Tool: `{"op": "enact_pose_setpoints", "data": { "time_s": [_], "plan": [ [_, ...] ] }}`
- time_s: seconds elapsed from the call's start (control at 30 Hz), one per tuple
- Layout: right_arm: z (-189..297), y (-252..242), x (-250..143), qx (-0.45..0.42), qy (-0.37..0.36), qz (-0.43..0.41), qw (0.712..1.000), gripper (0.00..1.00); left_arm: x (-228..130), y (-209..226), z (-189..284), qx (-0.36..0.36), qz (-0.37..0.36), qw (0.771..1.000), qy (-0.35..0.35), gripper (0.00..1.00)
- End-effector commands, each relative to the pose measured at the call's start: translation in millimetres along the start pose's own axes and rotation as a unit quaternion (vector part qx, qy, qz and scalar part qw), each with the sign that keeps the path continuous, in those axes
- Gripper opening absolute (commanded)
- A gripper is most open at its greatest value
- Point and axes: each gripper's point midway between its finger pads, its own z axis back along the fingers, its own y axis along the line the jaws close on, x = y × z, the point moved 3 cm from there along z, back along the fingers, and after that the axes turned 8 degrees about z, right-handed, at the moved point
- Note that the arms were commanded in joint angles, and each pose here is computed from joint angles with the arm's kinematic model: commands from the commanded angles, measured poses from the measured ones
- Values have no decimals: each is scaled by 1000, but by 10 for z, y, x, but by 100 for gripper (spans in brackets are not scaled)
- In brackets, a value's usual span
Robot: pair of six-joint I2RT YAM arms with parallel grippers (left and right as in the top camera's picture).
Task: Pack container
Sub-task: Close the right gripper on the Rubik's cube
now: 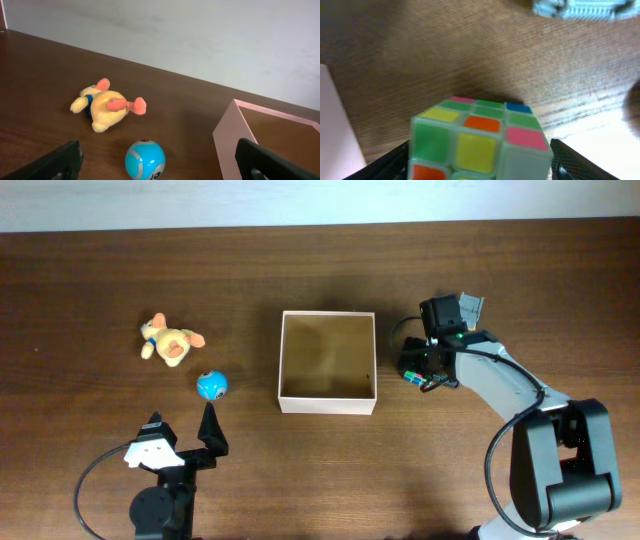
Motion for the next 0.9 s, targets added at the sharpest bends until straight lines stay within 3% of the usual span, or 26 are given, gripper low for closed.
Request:
{"op": "enact_pose_setpoints", "data": {
  "time_s": [0.0, 0.13, 0.33, 0.87],
  "plan": [
    [-81, -66, -86, -16, 2, -21, 1000, 79, -10, -6, 0, -5, -8, 1000, 0, 99],
    [-92, -72, -101, -17, 3, -21, 1000, 78, -10, -6, 0, -5, -8, 1000, 0, 99],
    [-92, -72, -87, -17, 0, -21, 1000, 59, -10, -6, 0, -5, -8, 1000, 0, 99],
    [-91, -110, -67, -31, -6, 28, 999, 57, -10, -6, 0, -5, -8, 1000, 0, 99]
  ]
}}
